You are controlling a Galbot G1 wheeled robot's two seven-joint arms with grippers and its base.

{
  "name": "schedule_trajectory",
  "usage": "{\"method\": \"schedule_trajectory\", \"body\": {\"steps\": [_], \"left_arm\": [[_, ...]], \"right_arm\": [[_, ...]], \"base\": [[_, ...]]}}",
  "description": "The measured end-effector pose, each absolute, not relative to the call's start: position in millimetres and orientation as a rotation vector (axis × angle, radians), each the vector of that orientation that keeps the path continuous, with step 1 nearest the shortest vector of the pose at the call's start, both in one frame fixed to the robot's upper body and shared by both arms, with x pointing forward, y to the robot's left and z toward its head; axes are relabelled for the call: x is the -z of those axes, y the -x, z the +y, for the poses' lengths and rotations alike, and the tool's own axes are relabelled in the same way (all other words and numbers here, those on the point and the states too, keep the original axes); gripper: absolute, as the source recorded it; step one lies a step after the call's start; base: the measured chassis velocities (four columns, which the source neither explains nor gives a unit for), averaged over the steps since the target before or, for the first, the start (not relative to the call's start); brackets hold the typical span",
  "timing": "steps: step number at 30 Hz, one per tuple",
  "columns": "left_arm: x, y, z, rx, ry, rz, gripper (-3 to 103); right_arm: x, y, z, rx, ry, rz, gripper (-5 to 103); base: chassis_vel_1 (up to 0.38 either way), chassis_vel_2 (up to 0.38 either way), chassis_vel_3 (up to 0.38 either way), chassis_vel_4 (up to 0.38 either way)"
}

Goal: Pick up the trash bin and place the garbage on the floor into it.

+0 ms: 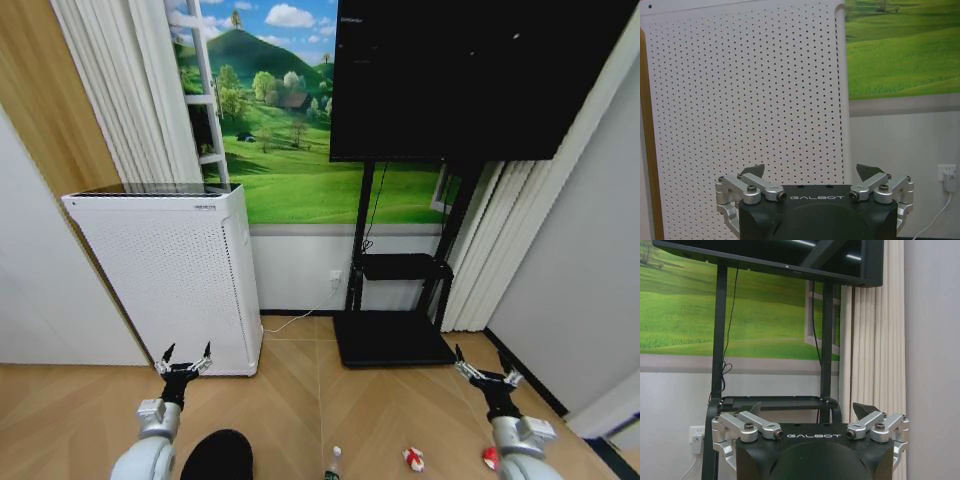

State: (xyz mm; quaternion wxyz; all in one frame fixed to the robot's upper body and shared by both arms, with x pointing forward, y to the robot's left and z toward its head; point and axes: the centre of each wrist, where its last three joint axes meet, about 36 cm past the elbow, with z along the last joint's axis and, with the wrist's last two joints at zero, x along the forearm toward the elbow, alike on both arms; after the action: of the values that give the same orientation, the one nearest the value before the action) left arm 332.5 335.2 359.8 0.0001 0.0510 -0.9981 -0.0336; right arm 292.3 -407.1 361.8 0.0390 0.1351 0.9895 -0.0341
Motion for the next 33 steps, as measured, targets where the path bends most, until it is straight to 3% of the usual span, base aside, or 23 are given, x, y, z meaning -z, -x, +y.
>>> {"method": "schedule_trajectory", "body": {"steps": [33], "left_arm": [[-360.3, -333.5, 338.0, 0.101, -0.172, -3.145, 100]], "right_arm": [[-358.9, -289.5, -403.7, 0.11, -0.38, 3.054, 100]], "base": [[0.0, 0.0, 0.0, 0.0]]}}
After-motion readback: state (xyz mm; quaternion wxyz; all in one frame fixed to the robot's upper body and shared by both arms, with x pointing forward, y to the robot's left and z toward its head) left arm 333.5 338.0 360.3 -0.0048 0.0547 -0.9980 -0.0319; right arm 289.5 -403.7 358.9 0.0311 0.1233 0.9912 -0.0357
